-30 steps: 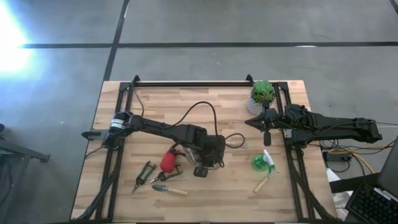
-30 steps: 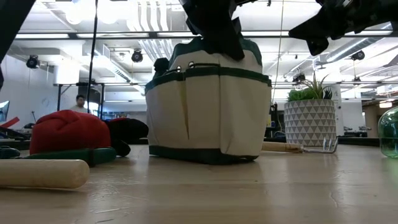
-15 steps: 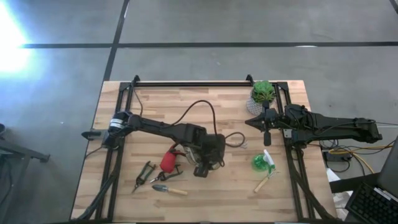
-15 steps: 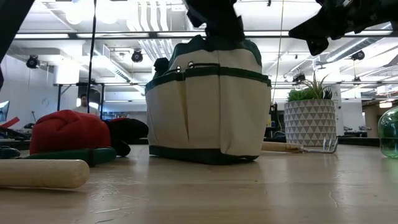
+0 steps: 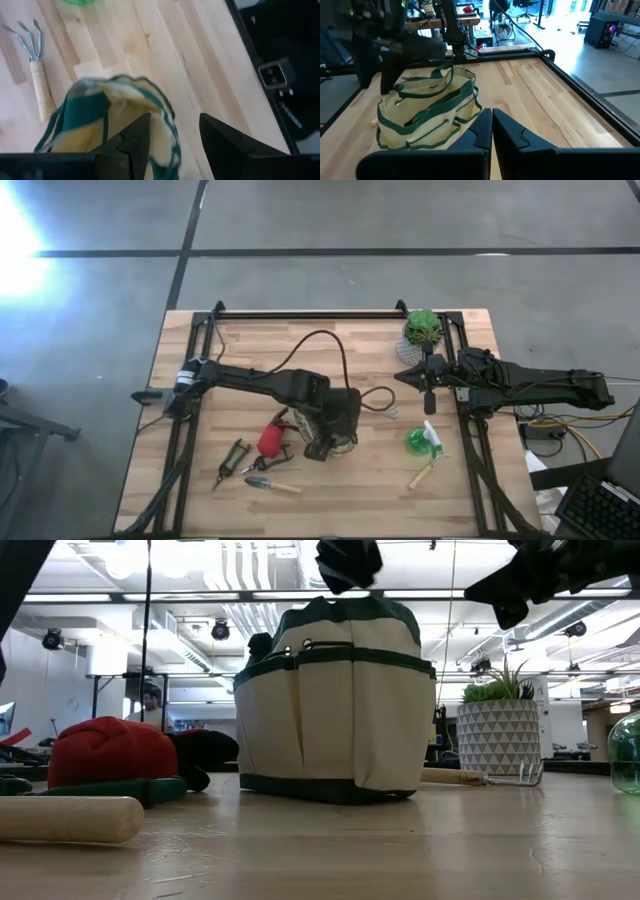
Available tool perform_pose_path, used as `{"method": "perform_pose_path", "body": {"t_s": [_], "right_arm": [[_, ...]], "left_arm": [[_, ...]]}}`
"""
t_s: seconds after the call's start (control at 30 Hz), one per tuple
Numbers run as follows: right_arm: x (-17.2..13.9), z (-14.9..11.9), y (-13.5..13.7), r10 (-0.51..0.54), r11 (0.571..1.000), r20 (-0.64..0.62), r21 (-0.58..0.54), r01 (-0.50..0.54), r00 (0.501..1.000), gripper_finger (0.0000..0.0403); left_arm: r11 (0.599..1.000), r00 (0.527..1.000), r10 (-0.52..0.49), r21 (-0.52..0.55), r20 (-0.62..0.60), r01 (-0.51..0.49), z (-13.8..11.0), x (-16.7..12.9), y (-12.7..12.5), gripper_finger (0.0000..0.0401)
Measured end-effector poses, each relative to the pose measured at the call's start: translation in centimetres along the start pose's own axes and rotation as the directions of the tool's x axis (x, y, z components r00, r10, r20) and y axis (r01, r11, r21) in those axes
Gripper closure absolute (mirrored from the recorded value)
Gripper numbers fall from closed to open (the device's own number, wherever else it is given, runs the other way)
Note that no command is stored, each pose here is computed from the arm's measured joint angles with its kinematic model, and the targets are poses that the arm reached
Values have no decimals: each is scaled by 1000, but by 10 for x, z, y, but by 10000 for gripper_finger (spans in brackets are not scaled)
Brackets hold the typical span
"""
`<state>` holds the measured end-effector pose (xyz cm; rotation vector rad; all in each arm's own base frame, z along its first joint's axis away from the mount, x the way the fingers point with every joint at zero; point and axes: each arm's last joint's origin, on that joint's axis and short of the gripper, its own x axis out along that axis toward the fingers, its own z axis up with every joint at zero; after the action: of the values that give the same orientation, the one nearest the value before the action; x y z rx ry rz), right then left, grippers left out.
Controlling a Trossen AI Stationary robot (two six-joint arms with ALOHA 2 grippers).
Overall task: Pick & Place Garden tools in Gardening bag
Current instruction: Prepare the light brown gardening bag on the table
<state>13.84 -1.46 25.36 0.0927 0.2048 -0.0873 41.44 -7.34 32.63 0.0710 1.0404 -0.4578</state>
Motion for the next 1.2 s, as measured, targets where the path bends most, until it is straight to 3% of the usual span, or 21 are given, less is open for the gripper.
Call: {"method": "perform_pose_path", "body": {"t_s": [0.17, 0.33, 0.43, 0.87, 1.2], "right_arm": [[0, 0, 0, 0, 1000, 0, 0, 0, 1000, 394], [0, 0, 0, 0, 1000, 0, 0, 0, 1000, 394], [0, 0, 0, 0, 1000, 0, 0, 0, 1000, 394], [0, 0, 0, 0, 1000, 0, 0, 0, 1000, 394], [0, 0, 0, 0, 1000, 0, 0, 0, 1000, 394]], "left_arm": [[993, 987, 115, 31, -116, -112, -7, -17, 1, 234], [948, 925, 317, 52, -211, -313, -19, -32, 9, 234], [922, 893, 386, 76, -233, -379, -22, -36, 17, 236], [921, 866, 381, 50, -324, -386, -39, -34, 44, 264], [950, 891, 293, 1, -348, -312, -49, -25, 56, 339]]}}
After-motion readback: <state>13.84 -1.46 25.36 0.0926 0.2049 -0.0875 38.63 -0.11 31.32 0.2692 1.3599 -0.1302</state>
